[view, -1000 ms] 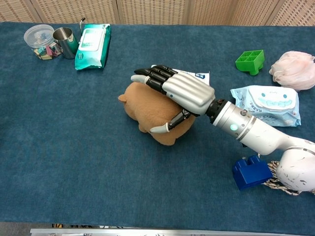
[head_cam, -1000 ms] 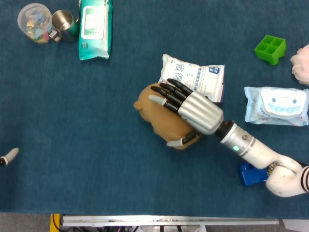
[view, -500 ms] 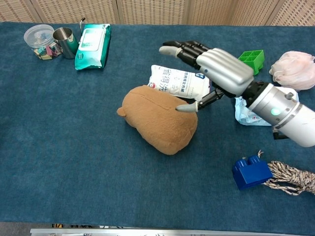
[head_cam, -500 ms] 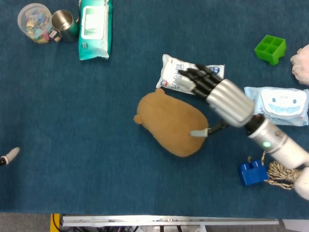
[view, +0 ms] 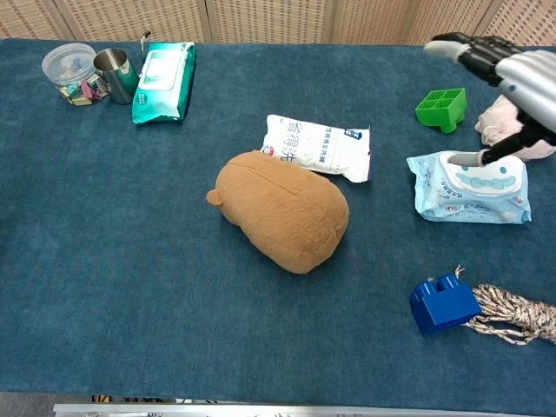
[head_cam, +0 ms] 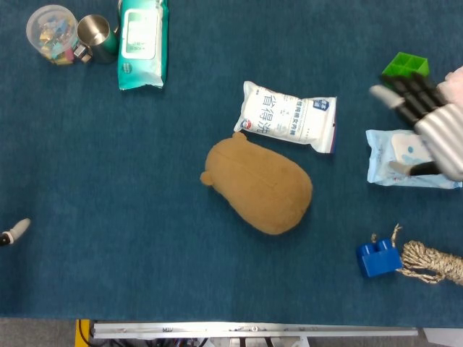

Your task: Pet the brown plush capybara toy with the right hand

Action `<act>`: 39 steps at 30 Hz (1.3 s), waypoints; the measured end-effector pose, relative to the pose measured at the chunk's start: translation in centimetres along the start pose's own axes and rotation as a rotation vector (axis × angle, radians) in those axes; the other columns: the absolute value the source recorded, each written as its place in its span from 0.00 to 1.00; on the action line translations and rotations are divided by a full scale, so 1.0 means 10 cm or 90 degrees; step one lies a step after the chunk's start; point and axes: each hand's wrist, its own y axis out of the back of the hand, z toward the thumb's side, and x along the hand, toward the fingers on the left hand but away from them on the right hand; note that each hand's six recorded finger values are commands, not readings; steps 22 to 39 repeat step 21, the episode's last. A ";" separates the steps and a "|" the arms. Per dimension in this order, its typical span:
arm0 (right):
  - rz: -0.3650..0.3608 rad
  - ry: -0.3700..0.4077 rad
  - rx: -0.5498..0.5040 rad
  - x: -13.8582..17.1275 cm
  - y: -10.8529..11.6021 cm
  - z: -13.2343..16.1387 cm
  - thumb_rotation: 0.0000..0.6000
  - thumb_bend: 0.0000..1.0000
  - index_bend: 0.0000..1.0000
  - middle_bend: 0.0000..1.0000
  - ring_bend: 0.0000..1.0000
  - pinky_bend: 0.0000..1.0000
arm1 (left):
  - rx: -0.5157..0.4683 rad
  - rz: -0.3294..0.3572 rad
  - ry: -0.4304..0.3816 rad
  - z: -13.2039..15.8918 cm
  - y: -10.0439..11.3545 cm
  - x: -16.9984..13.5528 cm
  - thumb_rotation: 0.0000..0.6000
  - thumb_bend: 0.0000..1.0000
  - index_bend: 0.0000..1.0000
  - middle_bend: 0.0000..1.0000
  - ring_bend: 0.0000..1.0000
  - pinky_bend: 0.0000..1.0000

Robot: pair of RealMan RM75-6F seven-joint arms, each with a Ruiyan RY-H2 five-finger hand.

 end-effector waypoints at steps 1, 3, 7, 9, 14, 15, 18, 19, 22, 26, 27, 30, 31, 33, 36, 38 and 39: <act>0.000 -0.014 0.004 0.05 0.02 -0.06 1.00 0.00 0.00 0.00 0.00 0.00 | 0.002 0.000 0.000 0.00 0.00 0.00 1.00 0.10 0.06 0.02 0.00 0.00; 0.003 -0.043 0.013 0.15 0.07 -0.19 1.00 0.00 0.00 0.00 0.00 0.00 | 0.007 -0.001 -0.001 0.01 -0.01 0.01 1.00 0.10 0.06 0.02 0.00 0.00; 0.009 -0.093 0.028 0.34 0.14 -0.39 1.00 0.00 0.00 0.00 0.00 0.00 | 0.011 -0.002 -0.002 0.02 -0.02 0.02 1.00 0.10 0.06 0.02 0.00 0.00; 0.006 -0.117 0.033 0.43 0.18 -0.48 1.00 0.00 0.00 0.00 0.00 0.00 | 0.016 -0.002 -0.002 0.02 -0.03 0.03 1.00 0.10 0.06 0.02 0.00 0.00; -0.019 -0.164 0.034 0.65 0.29 -0.62 1.00 0.00 0.00 0.00 0.00 0.00 | 0.022 -0.006 -0.005 0.05 -0.05 0.05 1.00 0.10 0.06 0.02 0.00 0.00; -0.025 -0.174 0.034 0.71 0.31 -0.65 1.00 0.00 0.00 0.00 0.00 0.00 | 0.022 -0.007 -0.006 0.05 -0.05 0.06 1.00 0.10 0.06 0.02 0.00 0.00; -0.032 -0.208 0.036 0.88 0.36 -0.74 1.00 0.00 0.00 0.00 0.00 0.00 | 0.024 -0.009 -0.009 0.07 -0.06 0.07 1.00 0.10 0.06 0.02 0.00 0.00; -0.034 -0.220 0.037 0.94 0.37 -0.76 1.00 0.00 0.00 0.00 0.00 0.00 | 0.025 -0.009 -0.009 0.07 -0.07 0.07 1.00 0.10 0.06 0.02 0.00 0.00; -0.038 -0.247 0.038 1.08 0.39 -0.82 1.00 0.00 0.00 0.00 0.00 0.00 | 0.026 -0.011 -0.008 0.07 -0.07 0.09 1.00 0.10 0.06 0.02 0.00 0.00; -0.038 -0.247 0.038 1.08 0.39 -0.82 1.00 0.00 0.00 0.00 0.00 0.00 | 0.026 -0.011 -0.008 0.07 -0.07 0.09 1.00 0.10 0.06 0.02 0.00 0.00; -0.038 -0.247 0.038 1.08 0.39 -0.82 1.00 0.00 0.00 0.00 0.00 0.00 | 0.026 -0.011 -0.008 0.07 -0.07 0.09 1.00 0.10 0.06 0.02 0.00 0.00; -0.038 -0.247 0.038 1.08 0.39 -0.82 1.00 0.00 0.00 0.00 0.00 0.00 | 0.026 -0.011 -0.008 0.07 -0.07 0.09 1.00 0.10 0.06 0.02 0.00 0.00; -0.038 -0.247 0.038 1.08 0.39 -0.82 1.00 0.00 0.00 0.00 0.00 0.00 | 0.026 -0.011 -0.008 0.07 -0.07 0.09 1.00 0.10 0.06 0.02 0.00 0.00; -0.038 -0.247 0.038 1.08 0.39 -0.82 1.00 0.00 0.00 0.00 0.00 0.00 | 0.026 -0.011 -0.008 0.07 -0.07 0.09 1.00 0.10 0.06 0.02 0.00 0.00; -0.038 -0.247 0.038 1.08 0.39 -0.82 1.00 0.00 0.00 0.00 0.00 0.00 | 0.026 -0.011 -0.008 0.07 -0.07 0.09 1.00 0.10 0.06 0.02 0.00 0.00; -0.038 -0.247 0.038 1.08 0.39 -0.82 1.00 0.00 0.00 0.00 0.00 0.00 | 0.026 -0.011 -0.008 0.07 -0.07 0.09 1.00 0.10 0.06 0.02 0.00 0.00; -0.038 -0.247 0.038 1.08 0.39 -0.82 1.00 0.00 0.00 0.00 0.00 0.00 | 0.026 -0.011 -0.008 0.07 -0.07 0.09 1.00 0.10 0.06 0.02 0.00 0.00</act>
